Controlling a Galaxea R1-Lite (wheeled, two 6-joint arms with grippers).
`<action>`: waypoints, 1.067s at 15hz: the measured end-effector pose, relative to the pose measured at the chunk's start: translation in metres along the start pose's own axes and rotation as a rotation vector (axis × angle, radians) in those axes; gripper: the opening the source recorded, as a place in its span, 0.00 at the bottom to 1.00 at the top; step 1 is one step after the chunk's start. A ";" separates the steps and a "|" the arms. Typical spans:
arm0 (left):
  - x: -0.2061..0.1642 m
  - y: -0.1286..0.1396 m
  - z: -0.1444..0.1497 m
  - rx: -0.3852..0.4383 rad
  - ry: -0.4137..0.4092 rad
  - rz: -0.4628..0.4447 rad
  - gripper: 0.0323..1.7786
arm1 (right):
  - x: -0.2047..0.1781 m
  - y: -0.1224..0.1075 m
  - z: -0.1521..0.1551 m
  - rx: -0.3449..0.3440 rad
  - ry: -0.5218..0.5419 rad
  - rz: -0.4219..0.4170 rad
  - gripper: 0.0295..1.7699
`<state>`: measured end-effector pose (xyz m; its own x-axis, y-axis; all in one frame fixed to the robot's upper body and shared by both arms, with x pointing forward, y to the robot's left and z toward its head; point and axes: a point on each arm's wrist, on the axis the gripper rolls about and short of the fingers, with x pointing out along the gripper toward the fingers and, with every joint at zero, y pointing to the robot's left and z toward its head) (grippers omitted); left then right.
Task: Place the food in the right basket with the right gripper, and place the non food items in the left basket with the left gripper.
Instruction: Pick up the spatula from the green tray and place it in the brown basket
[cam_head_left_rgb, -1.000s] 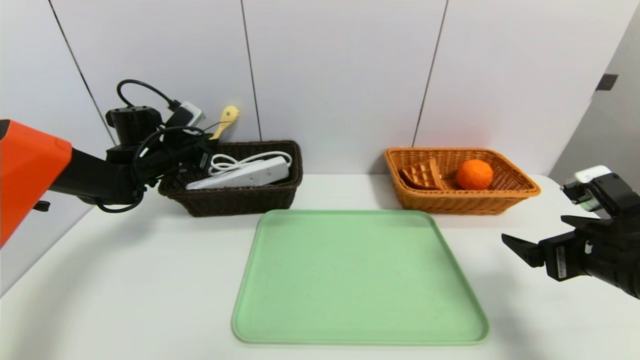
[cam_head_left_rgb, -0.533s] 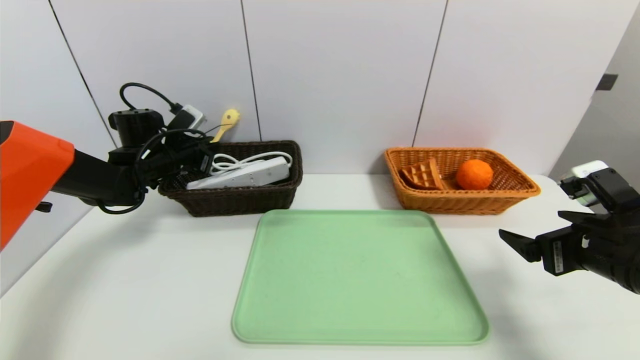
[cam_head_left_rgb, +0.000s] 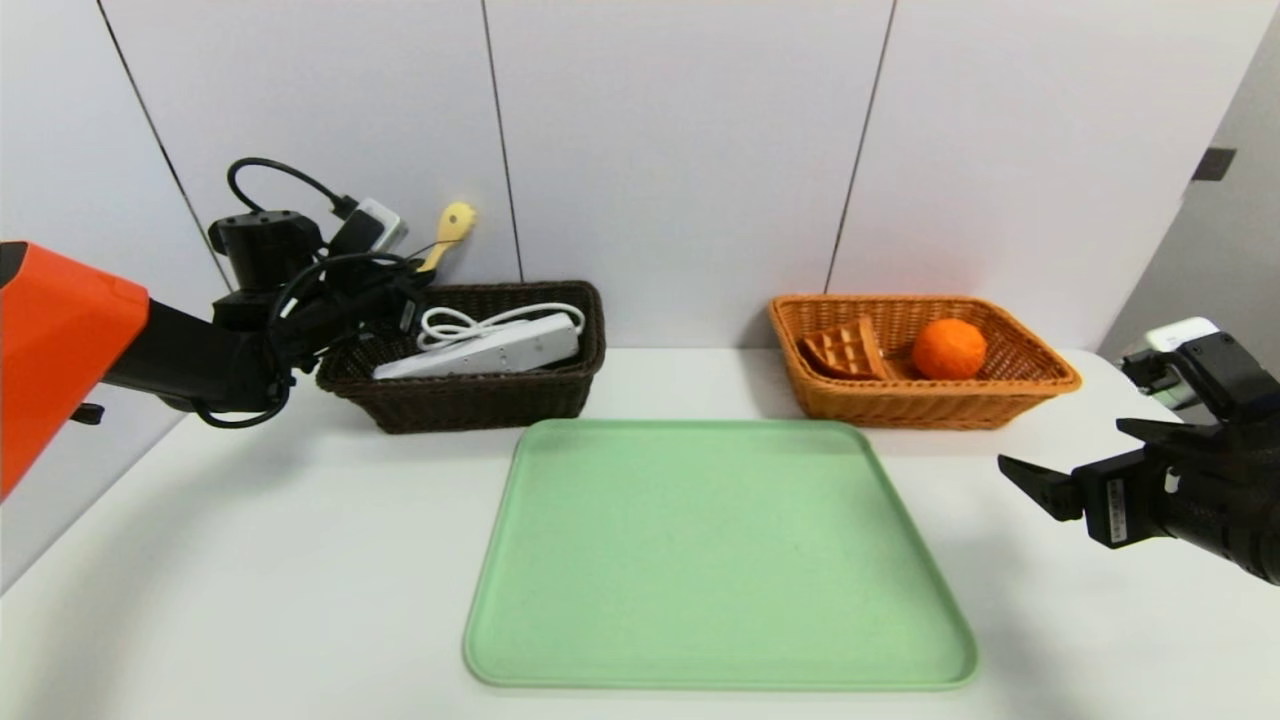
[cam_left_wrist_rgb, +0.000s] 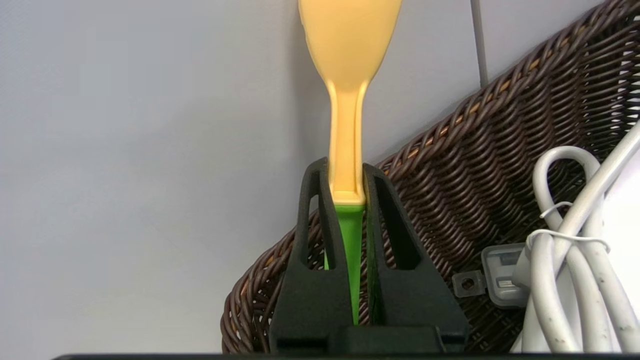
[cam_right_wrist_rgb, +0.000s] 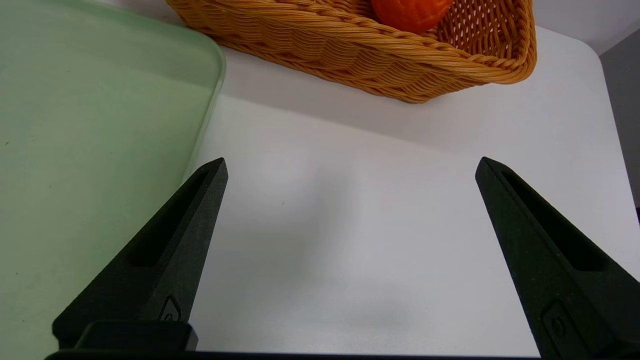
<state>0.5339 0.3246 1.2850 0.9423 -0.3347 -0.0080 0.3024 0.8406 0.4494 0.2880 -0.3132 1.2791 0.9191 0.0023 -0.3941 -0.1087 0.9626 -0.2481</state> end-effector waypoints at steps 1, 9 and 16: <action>-0.001 0.000 0.001 -0.001 -0.001 -0.002 0.07 | 0.000 0.000 0.000 0.000 -0.001 0.000 0.97; -0.014 -0.007 -0.001 0.011 0.046 -0.010 0.19 | -0.002 0.000 0.001 0.001 -0.008 -0.002 0.97; -0.014 -0.003 0.006 0.032 -0.044 0.039 0.65 | -0.003 -0.001 0.002 0.000 -0.017 -0.003 0.97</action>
<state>0.5187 0.3244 1.2890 0.9458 -0.3210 0.0486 0.2603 0.8393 0.4772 0.2860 -0.3132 1.2827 0.9257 0.0041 -0.3783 -0.1062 0.9625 -0.2496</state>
